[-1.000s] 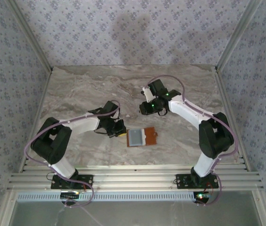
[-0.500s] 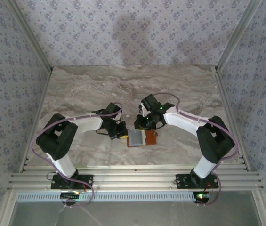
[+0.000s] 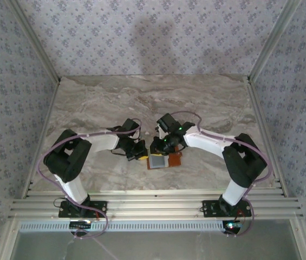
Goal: Take the credit cards out of the card holder
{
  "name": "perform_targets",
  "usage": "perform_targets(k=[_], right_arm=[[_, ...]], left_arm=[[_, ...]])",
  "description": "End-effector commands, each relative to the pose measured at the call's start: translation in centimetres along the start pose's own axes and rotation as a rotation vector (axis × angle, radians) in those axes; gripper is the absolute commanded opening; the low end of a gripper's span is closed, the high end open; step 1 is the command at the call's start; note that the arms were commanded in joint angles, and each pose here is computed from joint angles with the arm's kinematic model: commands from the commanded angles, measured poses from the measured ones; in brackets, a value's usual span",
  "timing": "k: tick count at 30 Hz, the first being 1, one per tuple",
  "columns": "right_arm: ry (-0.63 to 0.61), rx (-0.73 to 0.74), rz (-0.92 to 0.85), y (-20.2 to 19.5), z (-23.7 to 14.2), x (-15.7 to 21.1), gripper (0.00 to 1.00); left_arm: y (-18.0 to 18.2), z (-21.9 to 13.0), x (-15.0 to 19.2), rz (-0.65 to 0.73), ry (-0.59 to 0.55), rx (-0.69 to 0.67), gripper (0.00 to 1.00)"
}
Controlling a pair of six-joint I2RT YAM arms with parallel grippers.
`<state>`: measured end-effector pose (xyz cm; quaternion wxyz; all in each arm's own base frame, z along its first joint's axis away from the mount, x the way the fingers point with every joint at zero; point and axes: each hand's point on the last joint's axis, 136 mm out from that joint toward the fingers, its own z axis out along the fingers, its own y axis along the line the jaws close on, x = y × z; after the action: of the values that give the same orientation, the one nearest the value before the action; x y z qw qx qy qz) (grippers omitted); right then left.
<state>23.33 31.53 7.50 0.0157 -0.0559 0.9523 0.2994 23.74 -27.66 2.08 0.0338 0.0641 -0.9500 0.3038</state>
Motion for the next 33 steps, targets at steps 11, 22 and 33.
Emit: perform_targets(k=[11,22,33], right_arm=[[0.072,0.102,0.037,-2.0,2.7,1.4,0.25],[0.079,0.238,0.004,-4.4,1.8,1.8,0.37],[0.054,0.417,-0.04,-5.5,-1.2,1.2,0.49]], left_arm=[[1.4,0.7,0.7,-0.011,0.034,-0.042,0.05],[1.6,0.7,0.6,-0.017,0.037,-0.05,0.05],[1.3,0.7,0.4,-0.014,0.042,-0.043,0.05]])
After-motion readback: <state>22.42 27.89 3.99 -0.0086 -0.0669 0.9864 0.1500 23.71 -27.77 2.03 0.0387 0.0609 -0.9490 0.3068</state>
